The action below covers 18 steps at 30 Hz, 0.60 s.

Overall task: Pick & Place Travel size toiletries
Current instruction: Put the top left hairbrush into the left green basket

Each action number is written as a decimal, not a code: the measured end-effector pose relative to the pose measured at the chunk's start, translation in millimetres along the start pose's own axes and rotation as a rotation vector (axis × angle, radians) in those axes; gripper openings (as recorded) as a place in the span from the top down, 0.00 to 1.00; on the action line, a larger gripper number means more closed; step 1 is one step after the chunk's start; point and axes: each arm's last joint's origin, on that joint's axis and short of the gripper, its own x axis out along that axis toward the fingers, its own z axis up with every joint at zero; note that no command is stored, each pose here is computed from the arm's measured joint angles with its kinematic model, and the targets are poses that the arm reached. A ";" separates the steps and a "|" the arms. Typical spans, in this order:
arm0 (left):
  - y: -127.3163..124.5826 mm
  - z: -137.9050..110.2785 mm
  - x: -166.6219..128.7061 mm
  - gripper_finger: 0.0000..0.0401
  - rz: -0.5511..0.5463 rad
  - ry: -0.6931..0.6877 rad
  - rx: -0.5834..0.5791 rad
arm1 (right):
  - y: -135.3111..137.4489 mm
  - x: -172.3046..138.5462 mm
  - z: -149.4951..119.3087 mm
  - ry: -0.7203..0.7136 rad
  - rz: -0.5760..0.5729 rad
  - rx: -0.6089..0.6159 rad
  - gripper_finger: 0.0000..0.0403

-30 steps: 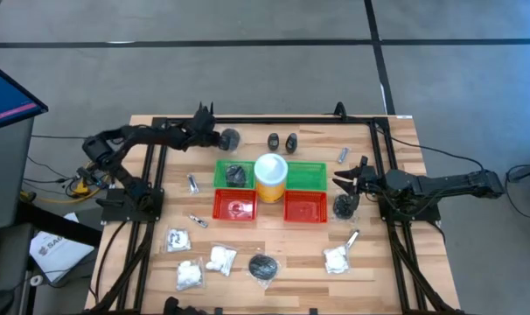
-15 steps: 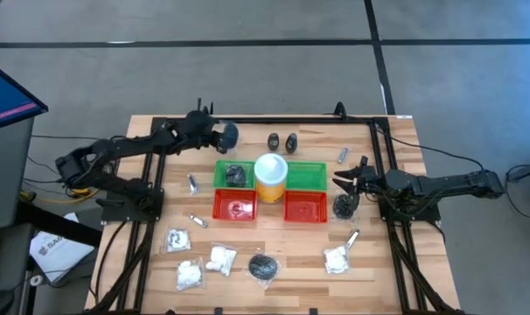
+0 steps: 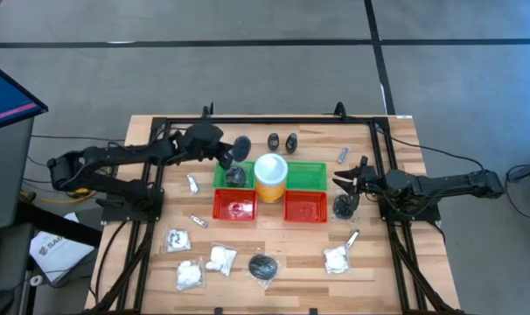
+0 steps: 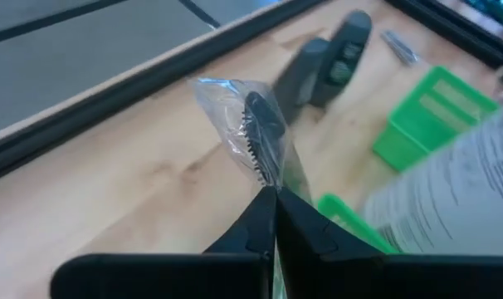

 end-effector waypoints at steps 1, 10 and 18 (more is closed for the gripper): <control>-2.9 -1.9 -0.2 1.00 -0.003 0.002 0.009 | 0.0 0.0 0.0 0.000 0.000 0.000 0.73; -18.5 -30.8 0.1 1.00 -0.001 0.056 0.023 | 0.0 0.0 -0.1 0.001 0.000 0.000 0.73; -28.4 -47.6 -1.7 1.00 -0.025 0.086 0.030 | 0.0 0.0 0.0 0.000 0.000 0.000 0.73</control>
